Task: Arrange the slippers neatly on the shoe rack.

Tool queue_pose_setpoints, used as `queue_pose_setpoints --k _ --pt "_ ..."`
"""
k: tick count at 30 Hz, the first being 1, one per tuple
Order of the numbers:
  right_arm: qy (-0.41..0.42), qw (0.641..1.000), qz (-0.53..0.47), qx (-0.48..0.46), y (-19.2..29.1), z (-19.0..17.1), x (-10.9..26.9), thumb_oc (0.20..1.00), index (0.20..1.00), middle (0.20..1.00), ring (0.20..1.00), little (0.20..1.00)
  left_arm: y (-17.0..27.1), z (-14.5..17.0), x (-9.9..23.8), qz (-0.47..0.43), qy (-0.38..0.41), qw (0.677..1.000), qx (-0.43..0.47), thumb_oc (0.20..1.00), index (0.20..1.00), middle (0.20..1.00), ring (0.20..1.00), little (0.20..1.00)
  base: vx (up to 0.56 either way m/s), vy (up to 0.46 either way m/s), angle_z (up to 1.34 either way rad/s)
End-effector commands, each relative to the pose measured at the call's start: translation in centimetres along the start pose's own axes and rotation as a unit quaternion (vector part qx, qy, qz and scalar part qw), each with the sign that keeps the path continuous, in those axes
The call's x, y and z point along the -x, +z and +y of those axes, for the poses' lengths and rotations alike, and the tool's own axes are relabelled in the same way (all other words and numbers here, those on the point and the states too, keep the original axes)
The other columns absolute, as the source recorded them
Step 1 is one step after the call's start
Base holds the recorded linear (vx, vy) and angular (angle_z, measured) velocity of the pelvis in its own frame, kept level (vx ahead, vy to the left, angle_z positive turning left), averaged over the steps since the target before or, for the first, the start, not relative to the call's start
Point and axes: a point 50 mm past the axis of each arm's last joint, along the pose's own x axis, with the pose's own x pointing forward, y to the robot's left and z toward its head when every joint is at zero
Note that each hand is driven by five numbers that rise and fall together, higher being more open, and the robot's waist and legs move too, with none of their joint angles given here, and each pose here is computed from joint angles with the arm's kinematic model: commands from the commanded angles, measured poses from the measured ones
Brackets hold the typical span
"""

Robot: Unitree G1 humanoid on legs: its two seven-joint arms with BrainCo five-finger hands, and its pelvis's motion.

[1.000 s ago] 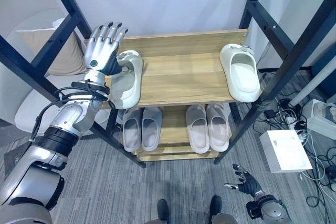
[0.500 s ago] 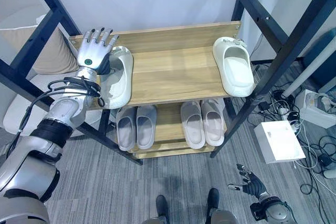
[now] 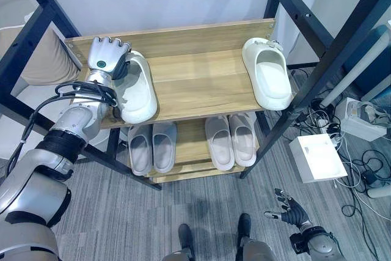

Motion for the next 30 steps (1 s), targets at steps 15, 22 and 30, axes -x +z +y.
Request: queue_pose_setpoints --k 15,22,30 --pt "-0.048 0.996 -0.066 -0.036 2.7 -2.2 -0.4 1.000 1.000 1.000 1.000 1.000 5.9 2.9 -5.5 -0.035 0.047 0.998 0.037 0.200 0.200 0.200 0.200 0.200 -0.01 -0.021 -0.13" --pt "-0.059 0.995 -0.073 -0.039 3.0 -2.1 -0.2 1.000 1.000 1.000 1.000 1.000 5.6 2.2 -6.1 0.021 0.044 0.996 0.072 0.200 0.200 0.200 0.200 0.200 0.01 -0.029 -0.16" --pt "-0.040 0.996 -0.067 -0.043 2.5 -1.3 0.0 1.000 1.000 1.000 1.000 1.000 6.3 3.7 -6.7 -0.006 0.062 0.994 0.085 1.000 1.000 1.000 1.000 1.000 0.00 -0.013 -0.04"
